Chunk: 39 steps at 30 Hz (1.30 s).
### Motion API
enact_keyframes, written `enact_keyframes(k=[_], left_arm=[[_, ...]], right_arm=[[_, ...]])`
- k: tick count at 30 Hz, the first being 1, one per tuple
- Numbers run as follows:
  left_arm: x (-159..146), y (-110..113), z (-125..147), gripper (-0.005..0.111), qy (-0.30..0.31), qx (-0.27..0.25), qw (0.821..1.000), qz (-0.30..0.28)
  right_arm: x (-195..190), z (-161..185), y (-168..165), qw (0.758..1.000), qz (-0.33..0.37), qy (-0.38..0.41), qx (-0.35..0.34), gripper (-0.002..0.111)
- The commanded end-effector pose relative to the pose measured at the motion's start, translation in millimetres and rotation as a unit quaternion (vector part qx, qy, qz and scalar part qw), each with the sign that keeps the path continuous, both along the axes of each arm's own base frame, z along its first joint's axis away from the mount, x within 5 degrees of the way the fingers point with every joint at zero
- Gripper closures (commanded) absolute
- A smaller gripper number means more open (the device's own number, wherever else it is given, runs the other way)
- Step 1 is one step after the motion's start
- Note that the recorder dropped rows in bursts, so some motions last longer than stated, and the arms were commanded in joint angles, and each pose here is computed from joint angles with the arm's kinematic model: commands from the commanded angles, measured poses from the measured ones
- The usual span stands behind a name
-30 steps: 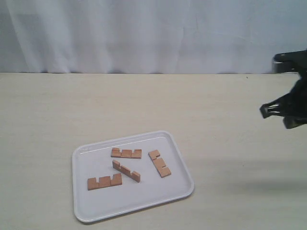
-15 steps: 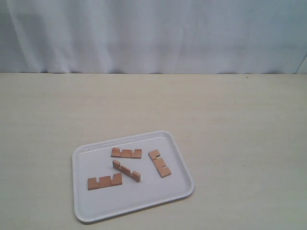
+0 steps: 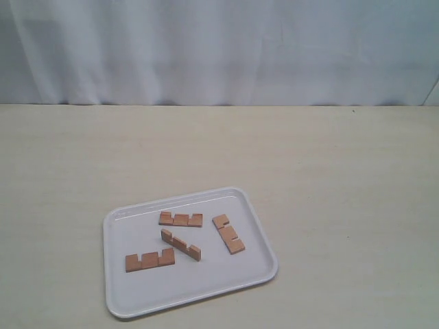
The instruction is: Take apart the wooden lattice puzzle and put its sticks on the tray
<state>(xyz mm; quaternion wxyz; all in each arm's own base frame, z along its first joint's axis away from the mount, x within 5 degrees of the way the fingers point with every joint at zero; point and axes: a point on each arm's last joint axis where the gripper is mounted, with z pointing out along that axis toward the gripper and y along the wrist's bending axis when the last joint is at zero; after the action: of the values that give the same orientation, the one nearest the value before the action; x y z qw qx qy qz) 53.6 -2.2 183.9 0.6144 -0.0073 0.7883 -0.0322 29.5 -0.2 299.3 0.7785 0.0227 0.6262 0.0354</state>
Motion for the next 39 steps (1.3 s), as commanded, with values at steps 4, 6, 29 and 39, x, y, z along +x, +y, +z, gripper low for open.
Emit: enact_keyframes(k=[4, 6, 29, 39], left_arm=[[0.3, -0.1, 0.0, 0.107, -0.004, 0.0, 1.0, -0.001], [0.3, -0.1, 0.0, 0.107, -0.004, 0.0, 1.0, -0.001], [0.3, -0.1, 0.0, 0.107, -0.004, 0.0, 1.0, -0.001], [0.3, -0.1, 0.0, 0.107, -0.004, 0.0, 1.0, -0.001]], right_arm=[[6.6, -17.9, 2.2, 0.999, 0.026, 0.027, 0.013, 0.104], [12.3, -32.2, 2.5, 0.999, 0.026, 0.035, 0.013, 0.104], [24.5, -114.4, 4.7, 0.975, 0.031, 0.22, 0.021, 0.104], [24.1, -115.8, 5.0, 0.973, 0.032, 0.228, 0.025, 0.104]])
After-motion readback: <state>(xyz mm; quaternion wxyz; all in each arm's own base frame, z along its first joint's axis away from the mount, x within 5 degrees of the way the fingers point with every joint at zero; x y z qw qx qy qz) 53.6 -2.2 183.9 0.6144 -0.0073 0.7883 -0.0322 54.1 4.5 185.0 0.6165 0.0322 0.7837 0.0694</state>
